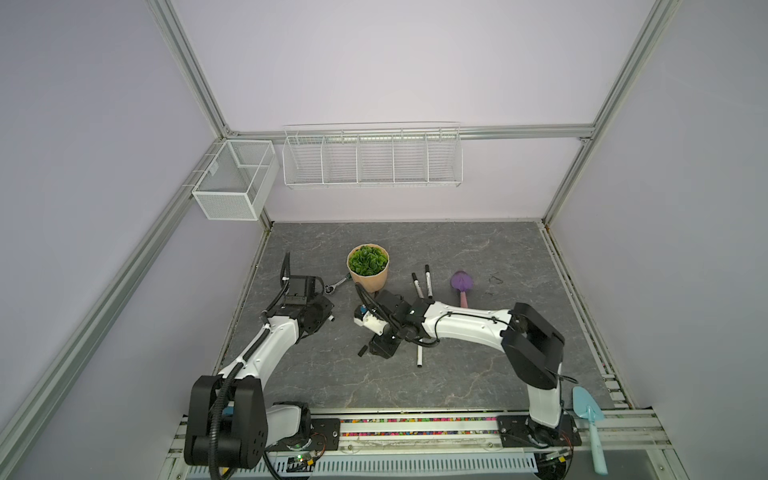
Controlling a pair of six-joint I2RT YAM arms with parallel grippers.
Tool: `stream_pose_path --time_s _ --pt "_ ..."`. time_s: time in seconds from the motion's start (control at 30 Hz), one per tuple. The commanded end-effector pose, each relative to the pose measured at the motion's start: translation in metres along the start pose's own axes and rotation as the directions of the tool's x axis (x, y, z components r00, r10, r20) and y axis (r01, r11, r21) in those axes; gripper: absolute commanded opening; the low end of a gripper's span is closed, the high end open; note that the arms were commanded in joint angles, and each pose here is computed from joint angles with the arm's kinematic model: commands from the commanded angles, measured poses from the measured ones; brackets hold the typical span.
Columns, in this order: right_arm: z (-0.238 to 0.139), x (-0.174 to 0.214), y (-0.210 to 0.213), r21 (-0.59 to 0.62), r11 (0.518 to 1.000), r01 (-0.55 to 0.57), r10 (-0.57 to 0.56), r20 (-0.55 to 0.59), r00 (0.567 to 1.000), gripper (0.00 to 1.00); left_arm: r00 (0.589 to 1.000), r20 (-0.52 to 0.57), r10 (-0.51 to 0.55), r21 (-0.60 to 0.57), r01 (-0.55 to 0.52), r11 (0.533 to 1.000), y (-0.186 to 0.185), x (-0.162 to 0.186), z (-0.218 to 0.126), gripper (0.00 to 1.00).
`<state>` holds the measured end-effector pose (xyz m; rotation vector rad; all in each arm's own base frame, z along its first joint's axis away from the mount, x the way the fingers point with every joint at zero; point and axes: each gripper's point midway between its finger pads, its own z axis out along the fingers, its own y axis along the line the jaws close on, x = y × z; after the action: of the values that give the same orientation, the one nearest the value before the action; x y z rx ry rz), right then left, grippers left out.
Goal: Insert the pens into the pen caps
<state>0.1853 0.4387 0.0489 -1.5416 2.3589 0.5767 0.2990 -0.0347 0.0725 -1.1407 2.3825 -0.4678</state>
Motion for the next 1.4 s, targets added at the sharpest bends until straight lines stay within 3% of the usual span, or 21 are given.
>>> stream_pose_path --time_s 0.0,0.2,0.37,0.47,0.6,0.77,1.03,1.37 --pt "0.016 0.018 0.0 0.027 0.993 0.116 -0.112 -0.114 0.987 0.62 0.993 0.068 -0.097 -0.074 0.102 0.992 0.035 -0.005 -0.004 0.0" --pt "0.028 0.025 -0.025 0.16 0.985 0.071 -0.048 -0.148 0.988 0.65 0.983 0.171 -0.062 -0.008 0.064 0.998 0.026 -0.022 -0.022 0.0" --pt "0.031 0.025 -0.039 0.235 0.97 0.055 -0.016 -0.165 0.986 0.63 0.982 0.185 -0.02 0.03 0.015 0.999 0.016 -0.026 -0.027 0.0" --pt "0.027 0.018 -0.038 0.215 0.976 0.029 -0.002 -0.125 0.992 0.62 0.991 0.132 0.002 0.048 -0.008 0.999 0.014 -0.016 -0.014 0.0" --pt "0.014 0.003 -0.034 0.156 0.988 -0.011 0.019 -0.048 0.999 0.62 0.999 0.005 0.041 -0.034 -0.041 0.999 0.03 0.005 0.003 0.0" --pt "-0.006 -0.013 -0.048 0.168 0.983 -0.07 0.066 0.026 0.997 0.62 0.996 -0.081 0.044 -0.134 -0.055 0.99 0.052 0.021 0.014 0.0" --pt "-0.024 -0.019 -0.059 0.159 0.979 -0.126 0.115 0.076 0.991 0.61 0.985 -0.166 0.05 -0.089 -0.065 0.994 0.052 0.039 0.033 0.0" --pt "-0.032 -0.01 -0.063 0.171 0.971 -0.167 0.153 0.095 0.984 0.61 0.942 -0.251 0.223 -0.008 -0.232 0.973 0.022 0.045 0.057 0.0"
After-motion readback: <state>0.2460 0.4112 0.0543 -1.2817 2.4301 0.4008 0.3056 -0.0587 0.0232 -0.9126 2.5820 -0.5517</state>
